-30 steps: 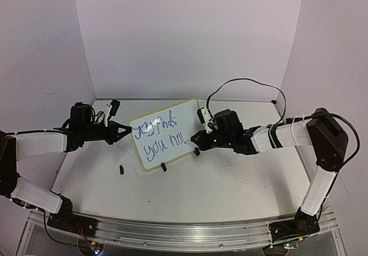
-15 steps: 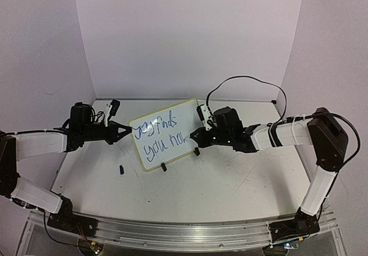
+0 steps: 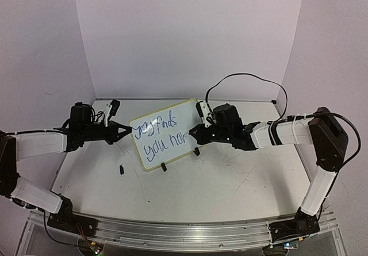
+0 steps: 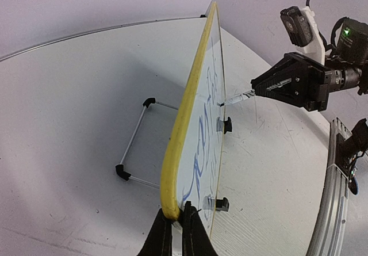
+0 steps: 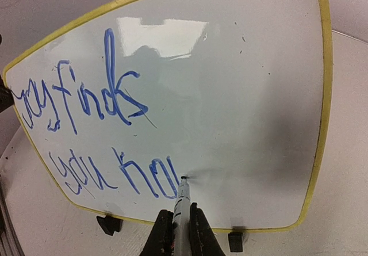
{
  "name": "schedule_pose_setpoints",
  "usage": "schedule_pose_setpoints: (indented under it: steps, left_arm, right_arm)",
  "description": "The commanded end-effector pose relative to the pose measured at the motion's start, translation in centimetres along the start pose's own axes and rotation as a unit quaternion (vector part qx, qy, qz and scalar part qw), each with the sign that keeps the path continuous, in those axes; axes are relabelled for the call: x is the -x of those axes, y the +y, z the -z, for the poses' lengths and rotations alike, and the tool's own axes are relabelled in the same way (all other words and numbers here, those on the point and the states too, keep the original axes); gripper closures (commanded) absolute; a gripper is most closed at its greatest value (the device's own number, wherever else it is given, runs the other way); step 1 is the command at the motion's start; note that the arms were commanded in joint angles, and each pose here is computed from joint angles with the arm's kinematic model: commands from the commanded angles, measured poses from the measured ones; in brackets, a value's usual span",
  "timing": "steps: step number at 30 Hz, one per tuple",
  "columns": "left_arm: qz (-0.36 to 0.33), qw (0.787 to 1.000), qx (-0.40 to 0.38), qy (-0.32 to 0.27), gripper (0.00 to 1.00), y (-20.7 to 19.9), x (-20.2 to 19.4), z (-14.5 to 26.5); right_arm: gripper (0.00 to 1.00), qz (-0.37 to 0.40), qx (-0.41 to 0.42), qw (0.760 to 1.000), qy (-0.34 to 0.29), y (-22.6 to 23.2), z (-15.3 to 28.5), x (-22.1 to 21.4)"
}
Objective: Write a sentence on the whiteboard
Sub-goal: Write on the whiteboard with the whiteboard marker without the cap.
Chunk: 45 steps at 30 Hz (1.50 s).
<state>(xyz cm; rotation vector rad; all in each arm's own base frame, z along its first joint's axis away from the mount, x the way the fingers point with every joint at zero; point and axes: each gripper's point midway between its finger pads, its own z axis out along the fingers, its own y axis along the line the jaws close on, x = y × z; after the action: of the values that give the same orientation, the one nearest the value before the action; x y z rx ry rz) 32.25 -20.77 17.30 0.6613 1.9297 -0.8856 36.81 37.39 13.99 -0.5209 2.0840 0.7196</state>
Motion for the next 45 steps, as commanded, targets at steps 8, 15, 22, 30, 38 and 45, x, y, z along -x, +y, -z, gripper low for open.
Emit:
schedule_pose_setpoints:
  steps: [8, 15, 22, 30, 38, 45]
  left_arm:
    - [-0.026, 0.999, 0.02, 0.019, 1.0, 0.7, -0.6, -0.3]
    - [-0.026, 0.999, 0.02, 0.019, 1.0, 0.7, -0.6, -0.3]
    - [-0.025, 0.999, 0.02, 0.019, 1.0, 0.8, -0.6, -0.3]
    - [-0.025, 0.999, 0.019, 0.02, 1.0, 0.7, -0.6, -0.3]
    - [-0.024, 0.999, 0.019, 0.021, 1.0, 0.8, -0.7, -0.4]
    - [-0.021, 0.999, 0.017, 0.024, 1.0, 0.8, -0.9, -0.5]
  right_arm:
    - [1.0, 0.012, -0.007, 0.998, -0.056, 0.2, 0.9, 4.5]
    - [1.0, 0.014, -0.008, 0.998, -0.058, 0.1, 0.9, 4.8]
    - [1.0, 0.011, -0.009, 0.999, -0.047, -0.1, 0.7, 3.9]
    - [1.0, -0.001, -0.01, 1.0, -0.023, -0.6, 0.7, 1.7]
    - [1.0, -0.007, -0.021, 1.0, -0.005, -1.3, 1.1, -0.4]
    - [1.0, -0.008, -0.026, 1.0, -0.007, -1.6, 0.9, -0.5]
